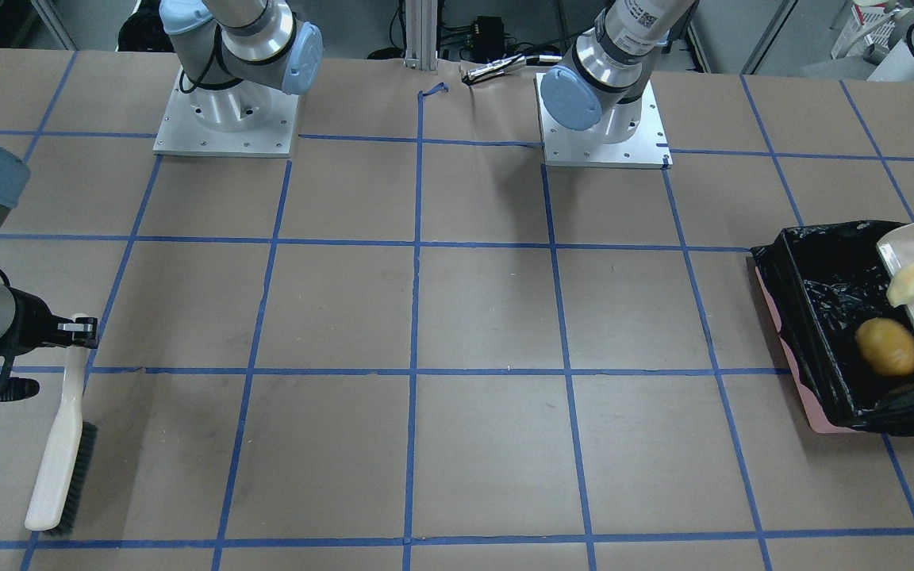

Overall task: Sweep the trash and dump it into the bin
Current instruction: 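Tip the dustpan over the black bin with the left gripper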

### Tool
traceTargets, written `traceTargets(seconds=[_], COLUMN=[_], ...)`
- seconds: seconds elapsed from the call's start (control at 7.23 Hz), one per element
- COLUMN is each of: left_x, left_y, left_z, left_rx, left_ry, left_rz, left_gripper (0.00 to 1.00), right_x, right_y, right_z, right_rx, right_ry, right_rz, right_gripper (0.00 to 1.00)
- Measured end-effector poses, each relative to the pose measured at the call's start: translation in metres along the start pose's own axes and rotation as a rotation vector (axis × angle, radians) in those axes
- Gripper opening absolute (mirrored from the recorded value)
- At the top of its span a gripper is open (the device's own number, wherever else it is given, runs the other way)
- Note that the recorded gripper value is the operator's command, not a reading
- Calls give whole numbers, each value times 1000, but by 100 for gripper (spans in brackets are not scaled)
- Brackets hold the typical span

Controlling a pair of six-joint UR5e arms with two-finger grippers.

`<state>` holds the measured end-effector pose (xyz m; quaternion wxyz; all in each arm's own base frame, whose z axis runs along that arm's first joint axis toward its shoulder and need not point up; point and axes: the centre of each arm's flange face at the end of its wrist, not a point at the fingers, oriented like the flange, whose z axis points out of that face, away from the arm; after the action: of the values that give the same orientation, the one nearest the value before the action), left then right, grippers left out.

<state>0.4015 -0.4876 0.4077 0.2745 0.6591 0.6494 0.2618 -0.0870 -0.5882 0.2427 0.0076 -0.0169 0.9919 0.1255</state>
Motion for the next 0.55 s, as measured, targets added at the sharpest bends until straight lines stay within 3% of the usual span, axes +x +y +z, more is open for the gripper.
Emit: traceTargets(seconds=[0.28,0.55], left_x=[-10,-17], left_y=[-12,-2], left_z=[-18,-31], left_rx=[-55,-38], left_ry=[2,-19], left_rz=[47,83], left_gripper=[0,0], right_x=[0,0], right_y=[-1,-1], right_z=[2,3], right_rx=[-2,-5], right_ry=[1,0], right_rz=[1,1], right_gripper=[0,0])
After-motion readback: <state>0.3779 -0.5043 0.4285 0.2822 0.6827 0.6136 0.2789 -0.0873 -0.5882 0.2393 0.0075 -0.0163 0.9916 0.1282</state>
